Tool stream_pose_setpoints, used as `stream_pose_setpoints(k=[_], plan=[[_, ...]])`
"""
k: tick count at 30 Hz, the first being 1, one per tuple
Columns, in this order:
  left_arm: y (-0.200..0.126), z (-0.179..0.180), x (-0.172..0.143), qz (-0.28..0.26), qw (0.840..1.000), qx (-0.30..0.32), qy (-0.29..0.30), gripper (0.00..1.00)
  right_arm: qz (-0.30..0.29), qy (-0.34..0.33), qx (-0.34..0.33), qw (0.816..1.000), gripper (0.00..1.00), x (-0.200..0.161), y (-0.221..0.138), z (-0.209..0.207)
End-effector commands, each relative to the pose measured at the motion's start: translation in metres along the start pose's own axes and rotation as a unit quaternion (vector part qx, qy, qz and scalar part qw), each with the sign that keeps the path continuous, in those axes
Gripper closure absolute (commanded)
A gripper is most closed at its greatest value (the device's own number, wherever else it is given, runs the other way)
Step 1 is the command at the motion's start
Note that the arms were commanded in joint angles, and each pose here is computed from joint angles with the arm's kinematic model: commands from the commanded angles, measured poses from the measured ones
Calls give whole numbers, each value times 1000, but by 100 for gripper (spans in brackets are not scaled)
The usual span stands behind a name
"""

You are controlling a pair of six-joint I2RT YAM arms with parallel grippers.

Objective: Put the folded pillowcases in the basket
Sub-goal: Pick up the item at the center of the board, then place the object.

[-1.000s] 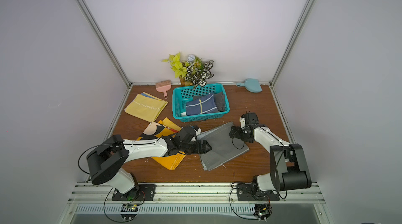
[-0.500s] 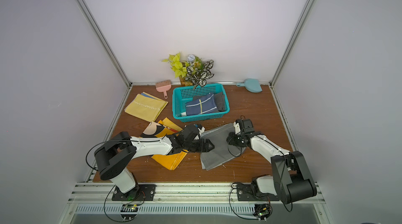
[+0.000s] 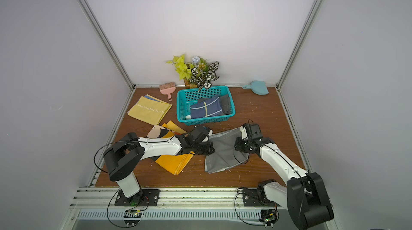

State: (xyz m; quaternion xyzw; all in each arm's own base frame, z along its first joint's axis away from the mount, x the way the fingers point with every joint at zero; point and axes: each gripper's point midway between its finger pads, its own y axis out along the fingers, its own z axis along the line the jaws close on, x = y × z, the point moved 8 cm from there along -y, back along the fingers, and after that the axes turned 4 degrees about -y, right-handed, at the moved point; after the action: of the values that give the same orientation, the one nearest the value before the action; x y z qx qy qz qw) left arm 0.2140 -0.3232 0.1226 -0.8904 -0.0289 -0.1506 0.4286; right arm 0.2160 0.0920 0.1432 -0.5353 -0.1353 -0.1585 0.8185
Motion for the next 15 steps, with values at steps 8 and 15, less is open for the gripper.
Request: stream_pose_setpoints(k=[8, 15], plan=[[-90, -83, 42, -73, 993, -52, 82, 99, -109, -39, 65, 991, 100, 55, -96, 74], [-129, -92, 79, -134, 985, -14, 112, 99, -174, -76, 104, 976, 100, 113, -126, 114]])
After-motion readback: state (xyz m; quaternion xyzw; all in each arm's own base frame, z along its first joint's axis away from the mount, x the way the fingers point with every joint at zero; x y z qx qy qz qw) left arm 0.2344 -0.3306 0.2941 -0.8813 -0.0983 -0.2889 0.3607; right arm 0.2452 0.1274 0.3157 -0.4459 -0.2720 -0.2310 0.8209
